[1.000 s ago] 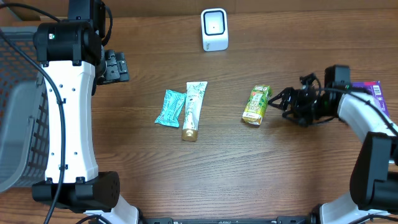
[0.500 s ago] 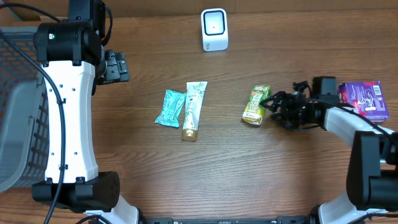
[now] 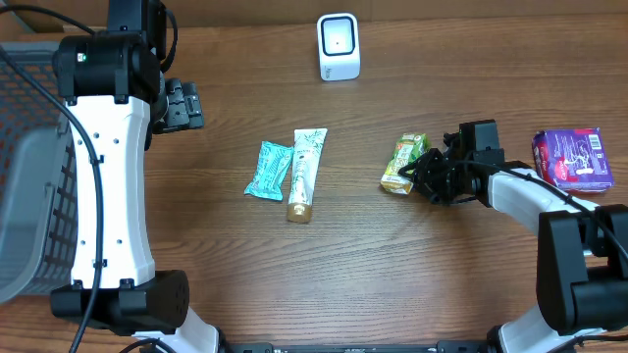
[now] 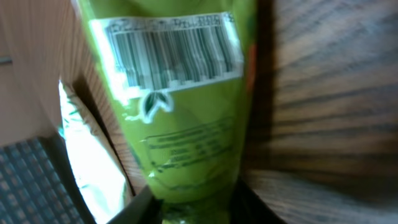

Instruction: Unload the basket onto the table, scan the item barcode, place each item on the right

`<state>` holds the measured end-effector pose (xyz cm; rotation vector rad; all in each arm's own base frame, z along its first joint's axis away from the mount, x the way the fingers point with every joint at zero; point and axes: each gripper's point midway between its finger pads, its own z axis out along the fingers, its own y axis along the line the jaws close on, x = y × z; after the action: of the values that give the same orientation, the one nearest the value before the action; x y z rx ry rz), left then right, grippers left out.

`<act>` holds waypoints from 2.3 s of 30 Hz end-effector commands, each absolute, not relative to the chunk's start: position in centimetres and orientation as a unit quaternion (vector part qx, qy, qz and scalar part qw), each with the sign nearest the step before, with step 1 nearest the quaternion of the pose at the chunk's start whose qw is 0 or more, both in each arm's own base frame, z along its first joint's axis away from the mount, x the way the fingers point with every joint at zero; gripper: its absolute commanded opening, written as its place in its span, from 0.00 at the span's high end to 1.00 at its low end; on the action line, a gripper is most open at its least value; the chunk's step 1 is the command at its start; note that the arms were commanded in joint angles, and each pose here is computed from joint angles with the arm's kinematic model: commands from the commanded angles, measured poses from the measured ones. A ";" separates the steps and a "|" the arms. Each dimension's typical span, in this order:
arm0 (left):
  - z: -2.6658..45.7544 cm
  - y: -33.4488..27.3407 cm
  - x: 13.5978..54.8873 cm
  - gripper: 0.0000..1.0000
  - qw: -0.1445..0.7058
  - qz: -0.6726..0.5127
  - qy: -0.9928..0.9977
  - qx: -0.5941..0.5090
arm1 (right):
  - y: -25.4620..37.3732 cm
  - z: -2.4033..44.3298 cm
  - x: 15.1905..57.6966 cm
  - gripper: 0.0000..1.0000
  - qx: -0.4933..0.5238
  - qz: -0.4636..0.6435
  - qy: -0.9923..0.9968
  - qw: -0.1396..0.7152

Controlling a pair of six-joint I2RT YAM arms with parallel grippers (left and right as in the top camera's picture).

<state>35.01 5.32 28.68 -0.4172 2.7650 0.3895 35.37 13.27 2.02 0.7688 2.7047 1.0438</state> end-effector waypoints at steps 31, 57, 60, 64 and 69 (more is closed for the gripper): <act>29.6 5.4 34.9 0.00 0.173 0.138 0.965 -0.143 | 10.2 4.9 33.0 0.96 -0.046 -0.220 0.970 0.088; 29.6 5.4 34.9 0.00 0.173 0.138 0.965 -0.143 | 19.0 10.1 32.5 0.27 -0.125 0.001 0.987 0.100; 29.6 5.4 34.9 0.00 0.173 0.138 0.965 -0.143 | 17.5 10.3 32.4 0.16 -0.149 -0.013 0.984 0.092; 29.6 5.4 34.9 0.00 0.173 0.138 0.965 -0.143 | 16.1 8.4 31.9 0.04 -0.161 -0.021 0.984 0.072; 29.6 5.4 34.9 0.00 0.173 0.138 0.965 -0.143 | 16.1 6.2 31.9 0.00 -0.180 0.009 0.981 0.071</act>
<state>35.01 5.32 28.68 -0.4172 2.7650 0.3895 32.34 16.06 7.09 -0.4553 2.9468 -0.0316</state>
